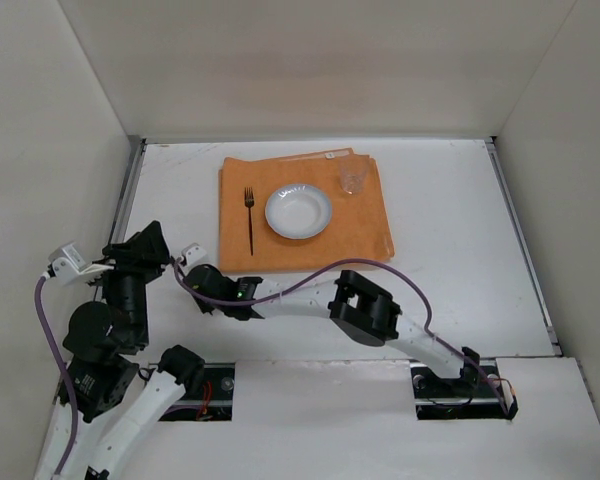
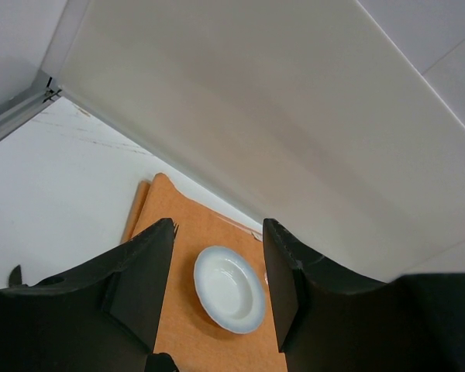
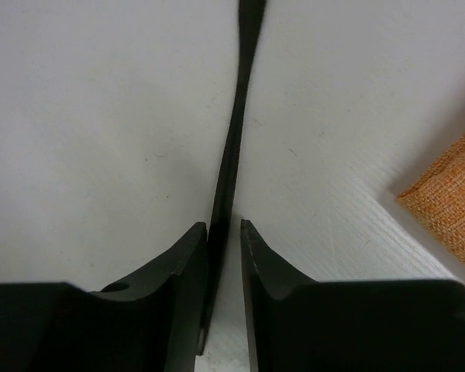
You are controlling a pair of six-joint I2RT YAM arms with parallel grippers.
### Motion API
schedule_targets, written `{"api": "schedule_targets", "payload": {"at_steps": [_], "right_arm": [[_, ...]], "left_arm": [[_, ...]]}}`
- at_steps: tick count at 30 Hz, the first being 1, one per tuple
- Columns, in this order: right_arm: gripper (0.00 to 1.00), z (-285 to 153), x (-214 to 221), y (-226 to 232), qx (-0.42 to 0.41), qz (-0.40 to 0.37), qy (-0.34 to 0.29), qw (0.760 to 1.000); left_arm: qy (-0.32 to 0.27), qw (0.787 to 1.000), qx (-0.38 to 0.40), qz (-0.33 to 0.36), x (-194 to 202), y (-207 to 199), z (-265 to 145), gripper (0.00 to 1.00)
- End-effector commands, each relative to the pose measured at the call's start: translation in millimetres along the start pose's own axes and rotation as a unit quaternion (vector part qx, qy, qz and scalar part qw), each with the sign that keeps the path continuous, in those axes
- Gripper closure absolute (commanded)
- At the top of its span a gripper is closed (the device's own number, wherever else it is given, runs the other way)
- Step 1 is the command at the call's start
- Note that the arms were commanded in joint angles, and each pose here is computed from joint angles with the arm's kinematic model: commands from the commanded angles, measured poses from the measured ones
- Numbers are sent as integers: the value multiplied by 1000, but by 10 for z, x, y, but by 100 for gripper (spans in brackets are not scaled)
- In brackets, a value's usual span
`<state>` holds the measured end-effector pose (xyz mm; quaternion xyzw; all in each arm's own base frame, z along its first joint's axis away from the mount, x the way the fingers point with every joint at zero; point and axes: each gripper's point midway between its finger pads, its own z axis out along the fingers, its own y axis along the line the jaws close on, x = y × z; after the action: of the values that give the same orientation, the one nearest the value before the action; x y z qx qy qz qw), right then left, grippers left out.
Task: Set the dinner table for one person
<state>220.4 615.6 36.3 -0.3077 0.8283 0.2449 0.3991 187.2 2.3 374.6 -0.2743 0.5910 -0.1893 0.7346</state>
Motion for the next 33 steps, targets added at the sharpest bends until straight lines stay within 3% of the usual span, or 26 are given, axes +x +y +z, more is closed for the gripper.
{"api": "schedule_targets", "payload": {"at_steps": [1, 4, 8, 13, 17, 21, 25, 33], "right_arm": [[75, 72, 336, -57, 21, -34, 37, 998], [88, 83, 388, -126, 40, -36, 40, 998], [97, -17, 214, -91, 36, -29, 26, 999], [98, -454, -539, 57, -2, 6, -43, 999], [98, -877, -1159, -125, -21, 58, -99, 993], [97, -1214, -1399, -610, -1, 104, -125, 987], [97, -1535, -1374, -1306, 49, 139, -148, 978], [96, -2234, -888, -2880, 192, 215, -178, 941]], "left_arm": [[-14, 1000, 21, -1, -118, -65, -45, 53], [-15, 1000, 18, 0, -95, -39, -42, 53], [-16, 1000, 14, 5, -68, -18, -26, 52], [-23, 1000, 18, 9, -125, -59, -9, 52], [-18, 1000, 25, 6, -101, -104, 9, 52], [-5, 999, 33, 3, -34, -154, 29, 52], [4, 999, 34, -3, 88, -168, 77, 52], [65, 997, 30, 0, 834, -116, 244, 52]]}}
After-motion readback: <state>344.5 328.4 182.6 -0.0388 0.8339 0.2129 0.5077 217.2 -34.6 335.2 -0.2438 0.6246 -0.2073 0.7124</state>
